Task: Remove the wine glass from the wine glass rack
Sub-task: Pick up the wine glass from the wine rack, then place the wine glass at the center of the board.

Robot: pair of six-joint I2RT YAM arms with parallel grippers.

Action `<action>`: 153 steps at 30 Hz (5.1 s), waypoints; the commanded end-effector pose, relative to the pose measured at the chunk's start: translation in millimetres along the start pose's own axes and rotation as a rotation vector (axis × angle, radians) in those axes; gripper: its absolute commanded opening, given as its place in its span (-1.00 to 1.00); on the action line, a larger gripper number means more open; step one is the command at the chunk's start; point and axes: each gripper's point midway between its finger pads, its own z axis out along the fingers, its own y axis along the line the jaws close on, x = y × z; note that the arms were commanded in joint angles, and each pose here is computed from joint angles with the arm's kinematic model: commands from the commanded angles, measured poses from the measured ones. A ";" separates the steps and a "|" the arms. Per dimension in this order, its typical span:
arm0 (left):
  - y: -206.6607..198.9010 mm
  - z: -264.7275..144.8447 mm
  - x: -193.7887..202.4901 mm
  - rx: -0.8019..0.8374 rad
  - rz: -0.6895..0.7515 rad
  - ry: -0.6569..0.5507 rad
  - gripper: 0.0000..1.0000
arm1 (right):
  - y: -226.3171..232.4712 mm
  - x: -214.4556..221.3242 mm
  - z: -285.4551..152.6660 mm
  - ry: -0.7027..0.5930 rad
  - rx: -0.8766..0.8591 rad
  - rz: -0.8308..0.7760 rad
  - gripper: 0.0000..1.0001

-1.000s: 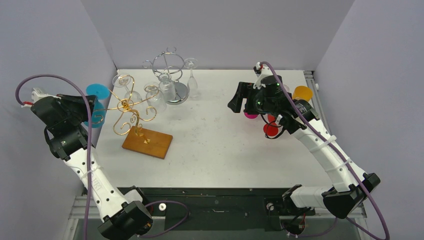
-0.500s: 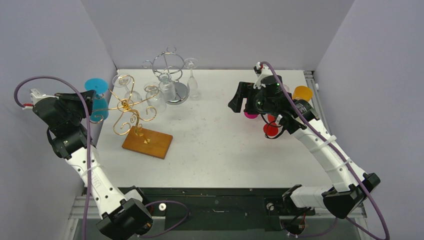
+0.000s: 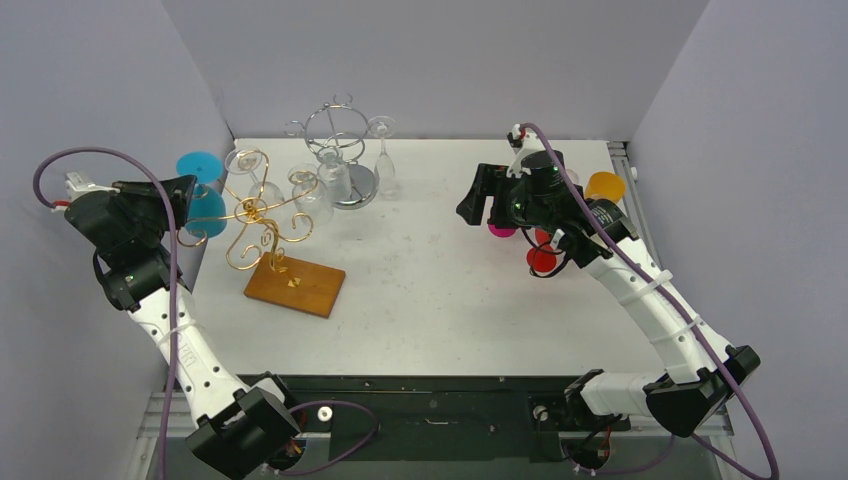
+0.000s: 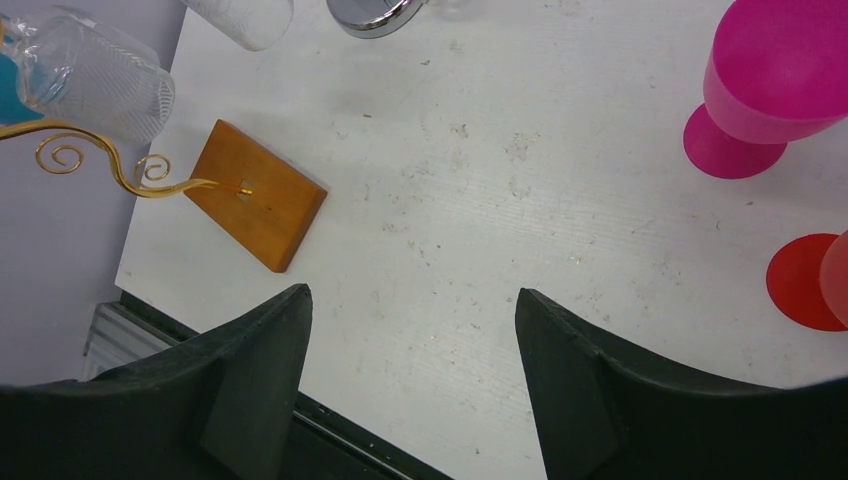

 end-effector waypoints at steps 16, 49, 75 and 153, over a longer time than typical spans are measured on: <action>-32.3 -20.2 9.4 0.109 0.058 0.039 -1.00 | 2.6 -10.3 3.2 -0.033 0.002 -0.019 0.38; 2.6 -65.5 22.0 -0.071 0.097 -0.078 -1.00 | 5.2 0.6 13.1 0.001 0.012 -0.041 0.37; -63.5 -116.3 -36.6 -0.090 0.312 -0.355 -1.00 | 4.6 2.7 15.7 0.009 0.027 -0.057 0.37; -321.2 -113.8 266.0 0.959 -0.629 1.181 -1.00 | 78.2 -178.8 -107.7 -0.653 -1.167 0.429 -0.40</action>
